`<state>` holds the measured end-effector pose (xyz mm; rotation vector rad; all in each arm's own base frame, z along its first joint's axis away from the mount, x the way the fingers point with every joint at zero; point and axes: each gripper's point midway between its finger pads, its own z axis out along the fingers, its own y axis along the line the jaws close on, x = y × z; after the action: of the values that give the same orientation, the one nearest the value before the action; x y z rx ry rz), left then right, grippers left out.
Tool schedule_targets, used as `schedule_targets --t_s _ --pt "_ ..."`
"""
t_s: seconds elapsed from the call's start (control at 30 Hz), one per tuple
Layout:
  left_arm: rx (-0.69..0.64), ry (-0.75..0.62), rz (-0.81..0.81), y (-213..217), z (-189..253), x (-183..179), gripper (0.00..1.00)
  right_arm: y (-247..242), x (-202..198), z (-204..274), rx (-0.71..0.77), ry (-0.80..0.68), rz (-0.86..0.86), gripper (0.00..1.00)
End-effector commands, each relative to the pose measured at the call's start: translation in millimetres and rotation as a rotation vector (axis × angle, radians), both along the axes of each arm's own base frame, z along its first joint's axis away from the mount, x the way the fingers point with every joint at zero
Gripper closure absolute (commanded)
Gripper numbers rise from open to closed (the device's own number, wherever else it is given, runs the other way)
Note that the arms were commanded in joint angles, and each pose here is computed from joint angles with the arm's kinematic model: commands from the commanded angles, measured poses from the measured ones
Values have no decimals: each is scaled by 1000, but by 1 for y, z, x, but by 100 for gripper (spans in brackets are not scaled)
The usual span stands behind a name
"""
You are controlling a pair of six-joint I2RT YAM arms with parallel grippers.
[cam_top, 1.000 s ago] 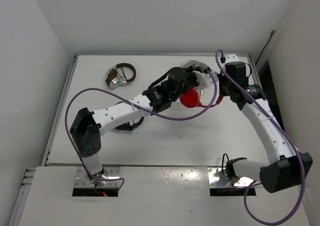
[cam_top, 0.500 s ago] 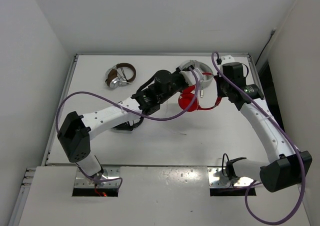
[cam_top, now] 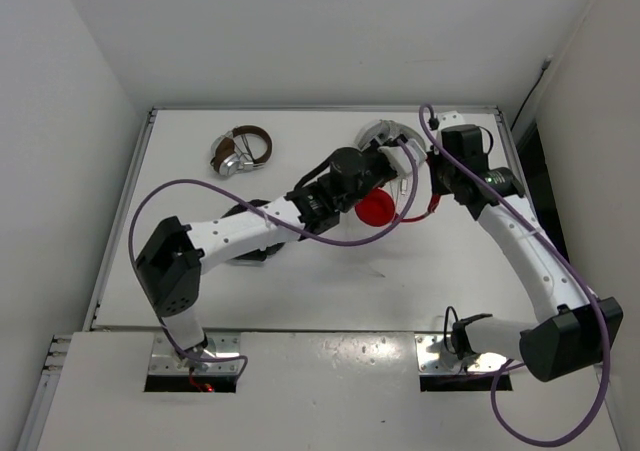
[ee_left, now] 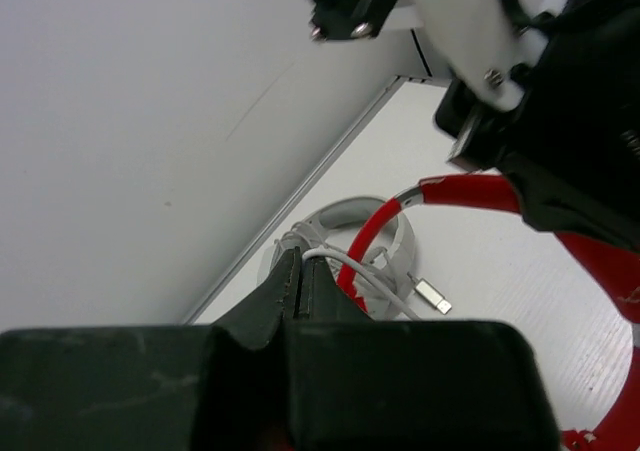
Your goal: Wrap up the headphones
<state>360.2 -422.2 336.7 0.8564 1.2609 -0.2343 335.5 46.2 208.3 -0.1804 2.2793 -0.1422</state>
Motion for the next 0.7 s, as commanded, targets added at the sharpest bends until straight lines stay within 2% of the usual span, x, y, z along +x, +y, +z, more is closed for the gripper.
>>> schedule_targets --t_s 0.0,0.37,0.53,0.67 --pt "-104 -125 30 -11 45 -3 100 9 9 23 37 -74 2 100" --pt "-40 -121 147 -21 12 15 100 12 9 26 49 -72 16 100" --pt "-30 -82 292 23 15 63 100 11 3 28 22 -81 57 100" --pt "-20 -80 340 50 21 77 100 9 -1 22 12 -69 63 100"
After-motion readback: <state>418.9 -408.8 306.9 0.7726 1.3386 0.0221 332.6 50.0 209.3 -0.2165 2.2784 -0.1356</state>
